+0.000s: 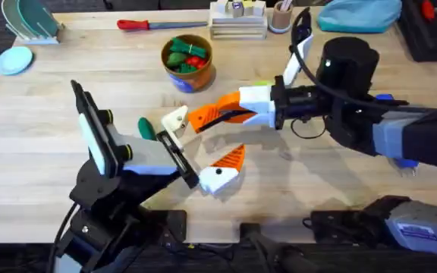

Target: Pick up the gripper from the table and insert it into the empty holder that is missing its gripper. Then pick up a screw, insert it into the mounting hole, and use the screwdriver to tighten it. Finally, clean up the table by picking up the vegetable and placing it into the bucket.

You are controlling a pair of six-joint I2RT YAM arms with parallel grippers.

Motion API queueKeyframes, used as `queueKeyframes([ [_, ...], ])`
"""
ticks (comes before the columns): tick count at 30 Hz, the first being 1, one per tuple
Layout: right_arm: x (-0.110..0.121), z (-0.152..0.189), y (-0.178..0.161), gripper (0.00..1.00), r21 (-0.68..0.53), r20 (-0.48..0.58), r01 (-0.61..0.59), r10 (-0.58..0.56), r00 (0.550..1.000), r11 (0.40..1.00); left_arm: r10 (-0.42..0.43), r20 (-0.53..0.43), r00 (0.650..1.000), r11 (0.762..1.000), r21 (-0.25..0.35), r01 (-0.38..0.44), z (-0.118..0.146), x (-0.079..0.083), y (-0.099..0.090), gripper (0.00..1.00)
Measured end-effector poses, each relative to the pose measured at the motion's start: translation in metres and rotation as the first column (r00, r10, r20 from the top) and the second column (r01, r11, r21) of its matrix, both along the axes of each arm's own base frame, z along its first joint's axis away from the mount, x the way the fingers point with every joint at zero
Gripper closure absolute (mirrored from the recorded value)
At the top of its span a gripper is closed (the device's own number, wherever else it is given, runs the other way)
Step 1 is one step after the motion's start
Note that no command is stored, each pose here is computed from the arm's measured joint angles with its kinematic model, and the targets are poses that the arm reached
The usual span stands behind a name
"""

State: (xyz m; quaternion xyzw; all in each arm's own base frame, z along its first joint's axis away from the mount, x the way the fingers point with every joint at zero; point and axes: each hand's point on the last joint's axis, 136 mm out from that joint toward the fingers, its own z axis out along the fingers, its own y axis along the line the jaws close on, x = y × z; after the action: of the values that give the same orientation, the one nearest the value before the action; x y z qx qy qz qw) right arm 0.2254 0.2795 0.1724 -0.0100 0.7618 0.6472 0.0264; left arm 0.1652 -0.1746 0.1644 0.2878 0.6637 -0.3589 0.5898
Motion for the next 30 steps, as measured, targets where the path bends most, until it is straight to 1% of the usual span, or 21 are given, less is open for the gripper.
queueKeyframes([
  [5,-0.005,-0.001,0.006,0.992,-0.005,0.003,-0.013,0.013,1.0,1.0,0.0,0.0,1.0,1.0,0.0,0.0,0.0,0.0,0.0,0.007],
  [12,-0.002,-0.006,0.011,0.993,-0.013,-0.019,-0.014,0.014,1.0,1.0,0.001,-0.009,1.0,1.0,-0.005,-0.001,0.0,0.0,0.0,0.007],
  [22,0.003,-0.007,0.041,0.993,-0.019,-0.025,-0.074,0.074,0.997,0.997,0.013,-0.016,1.0,1.0,-0.01,-0.013,0.0,0.002,0.001,0.008],
  [30,0.01,-0.01,0.056,0.993,-0.027,-0.026,-0.086,0.085,0.996,0.996,0.076,-0.025,0.997,0.997,-0.013,-0.077,-0.001,0.011,0.009,0.009],
])
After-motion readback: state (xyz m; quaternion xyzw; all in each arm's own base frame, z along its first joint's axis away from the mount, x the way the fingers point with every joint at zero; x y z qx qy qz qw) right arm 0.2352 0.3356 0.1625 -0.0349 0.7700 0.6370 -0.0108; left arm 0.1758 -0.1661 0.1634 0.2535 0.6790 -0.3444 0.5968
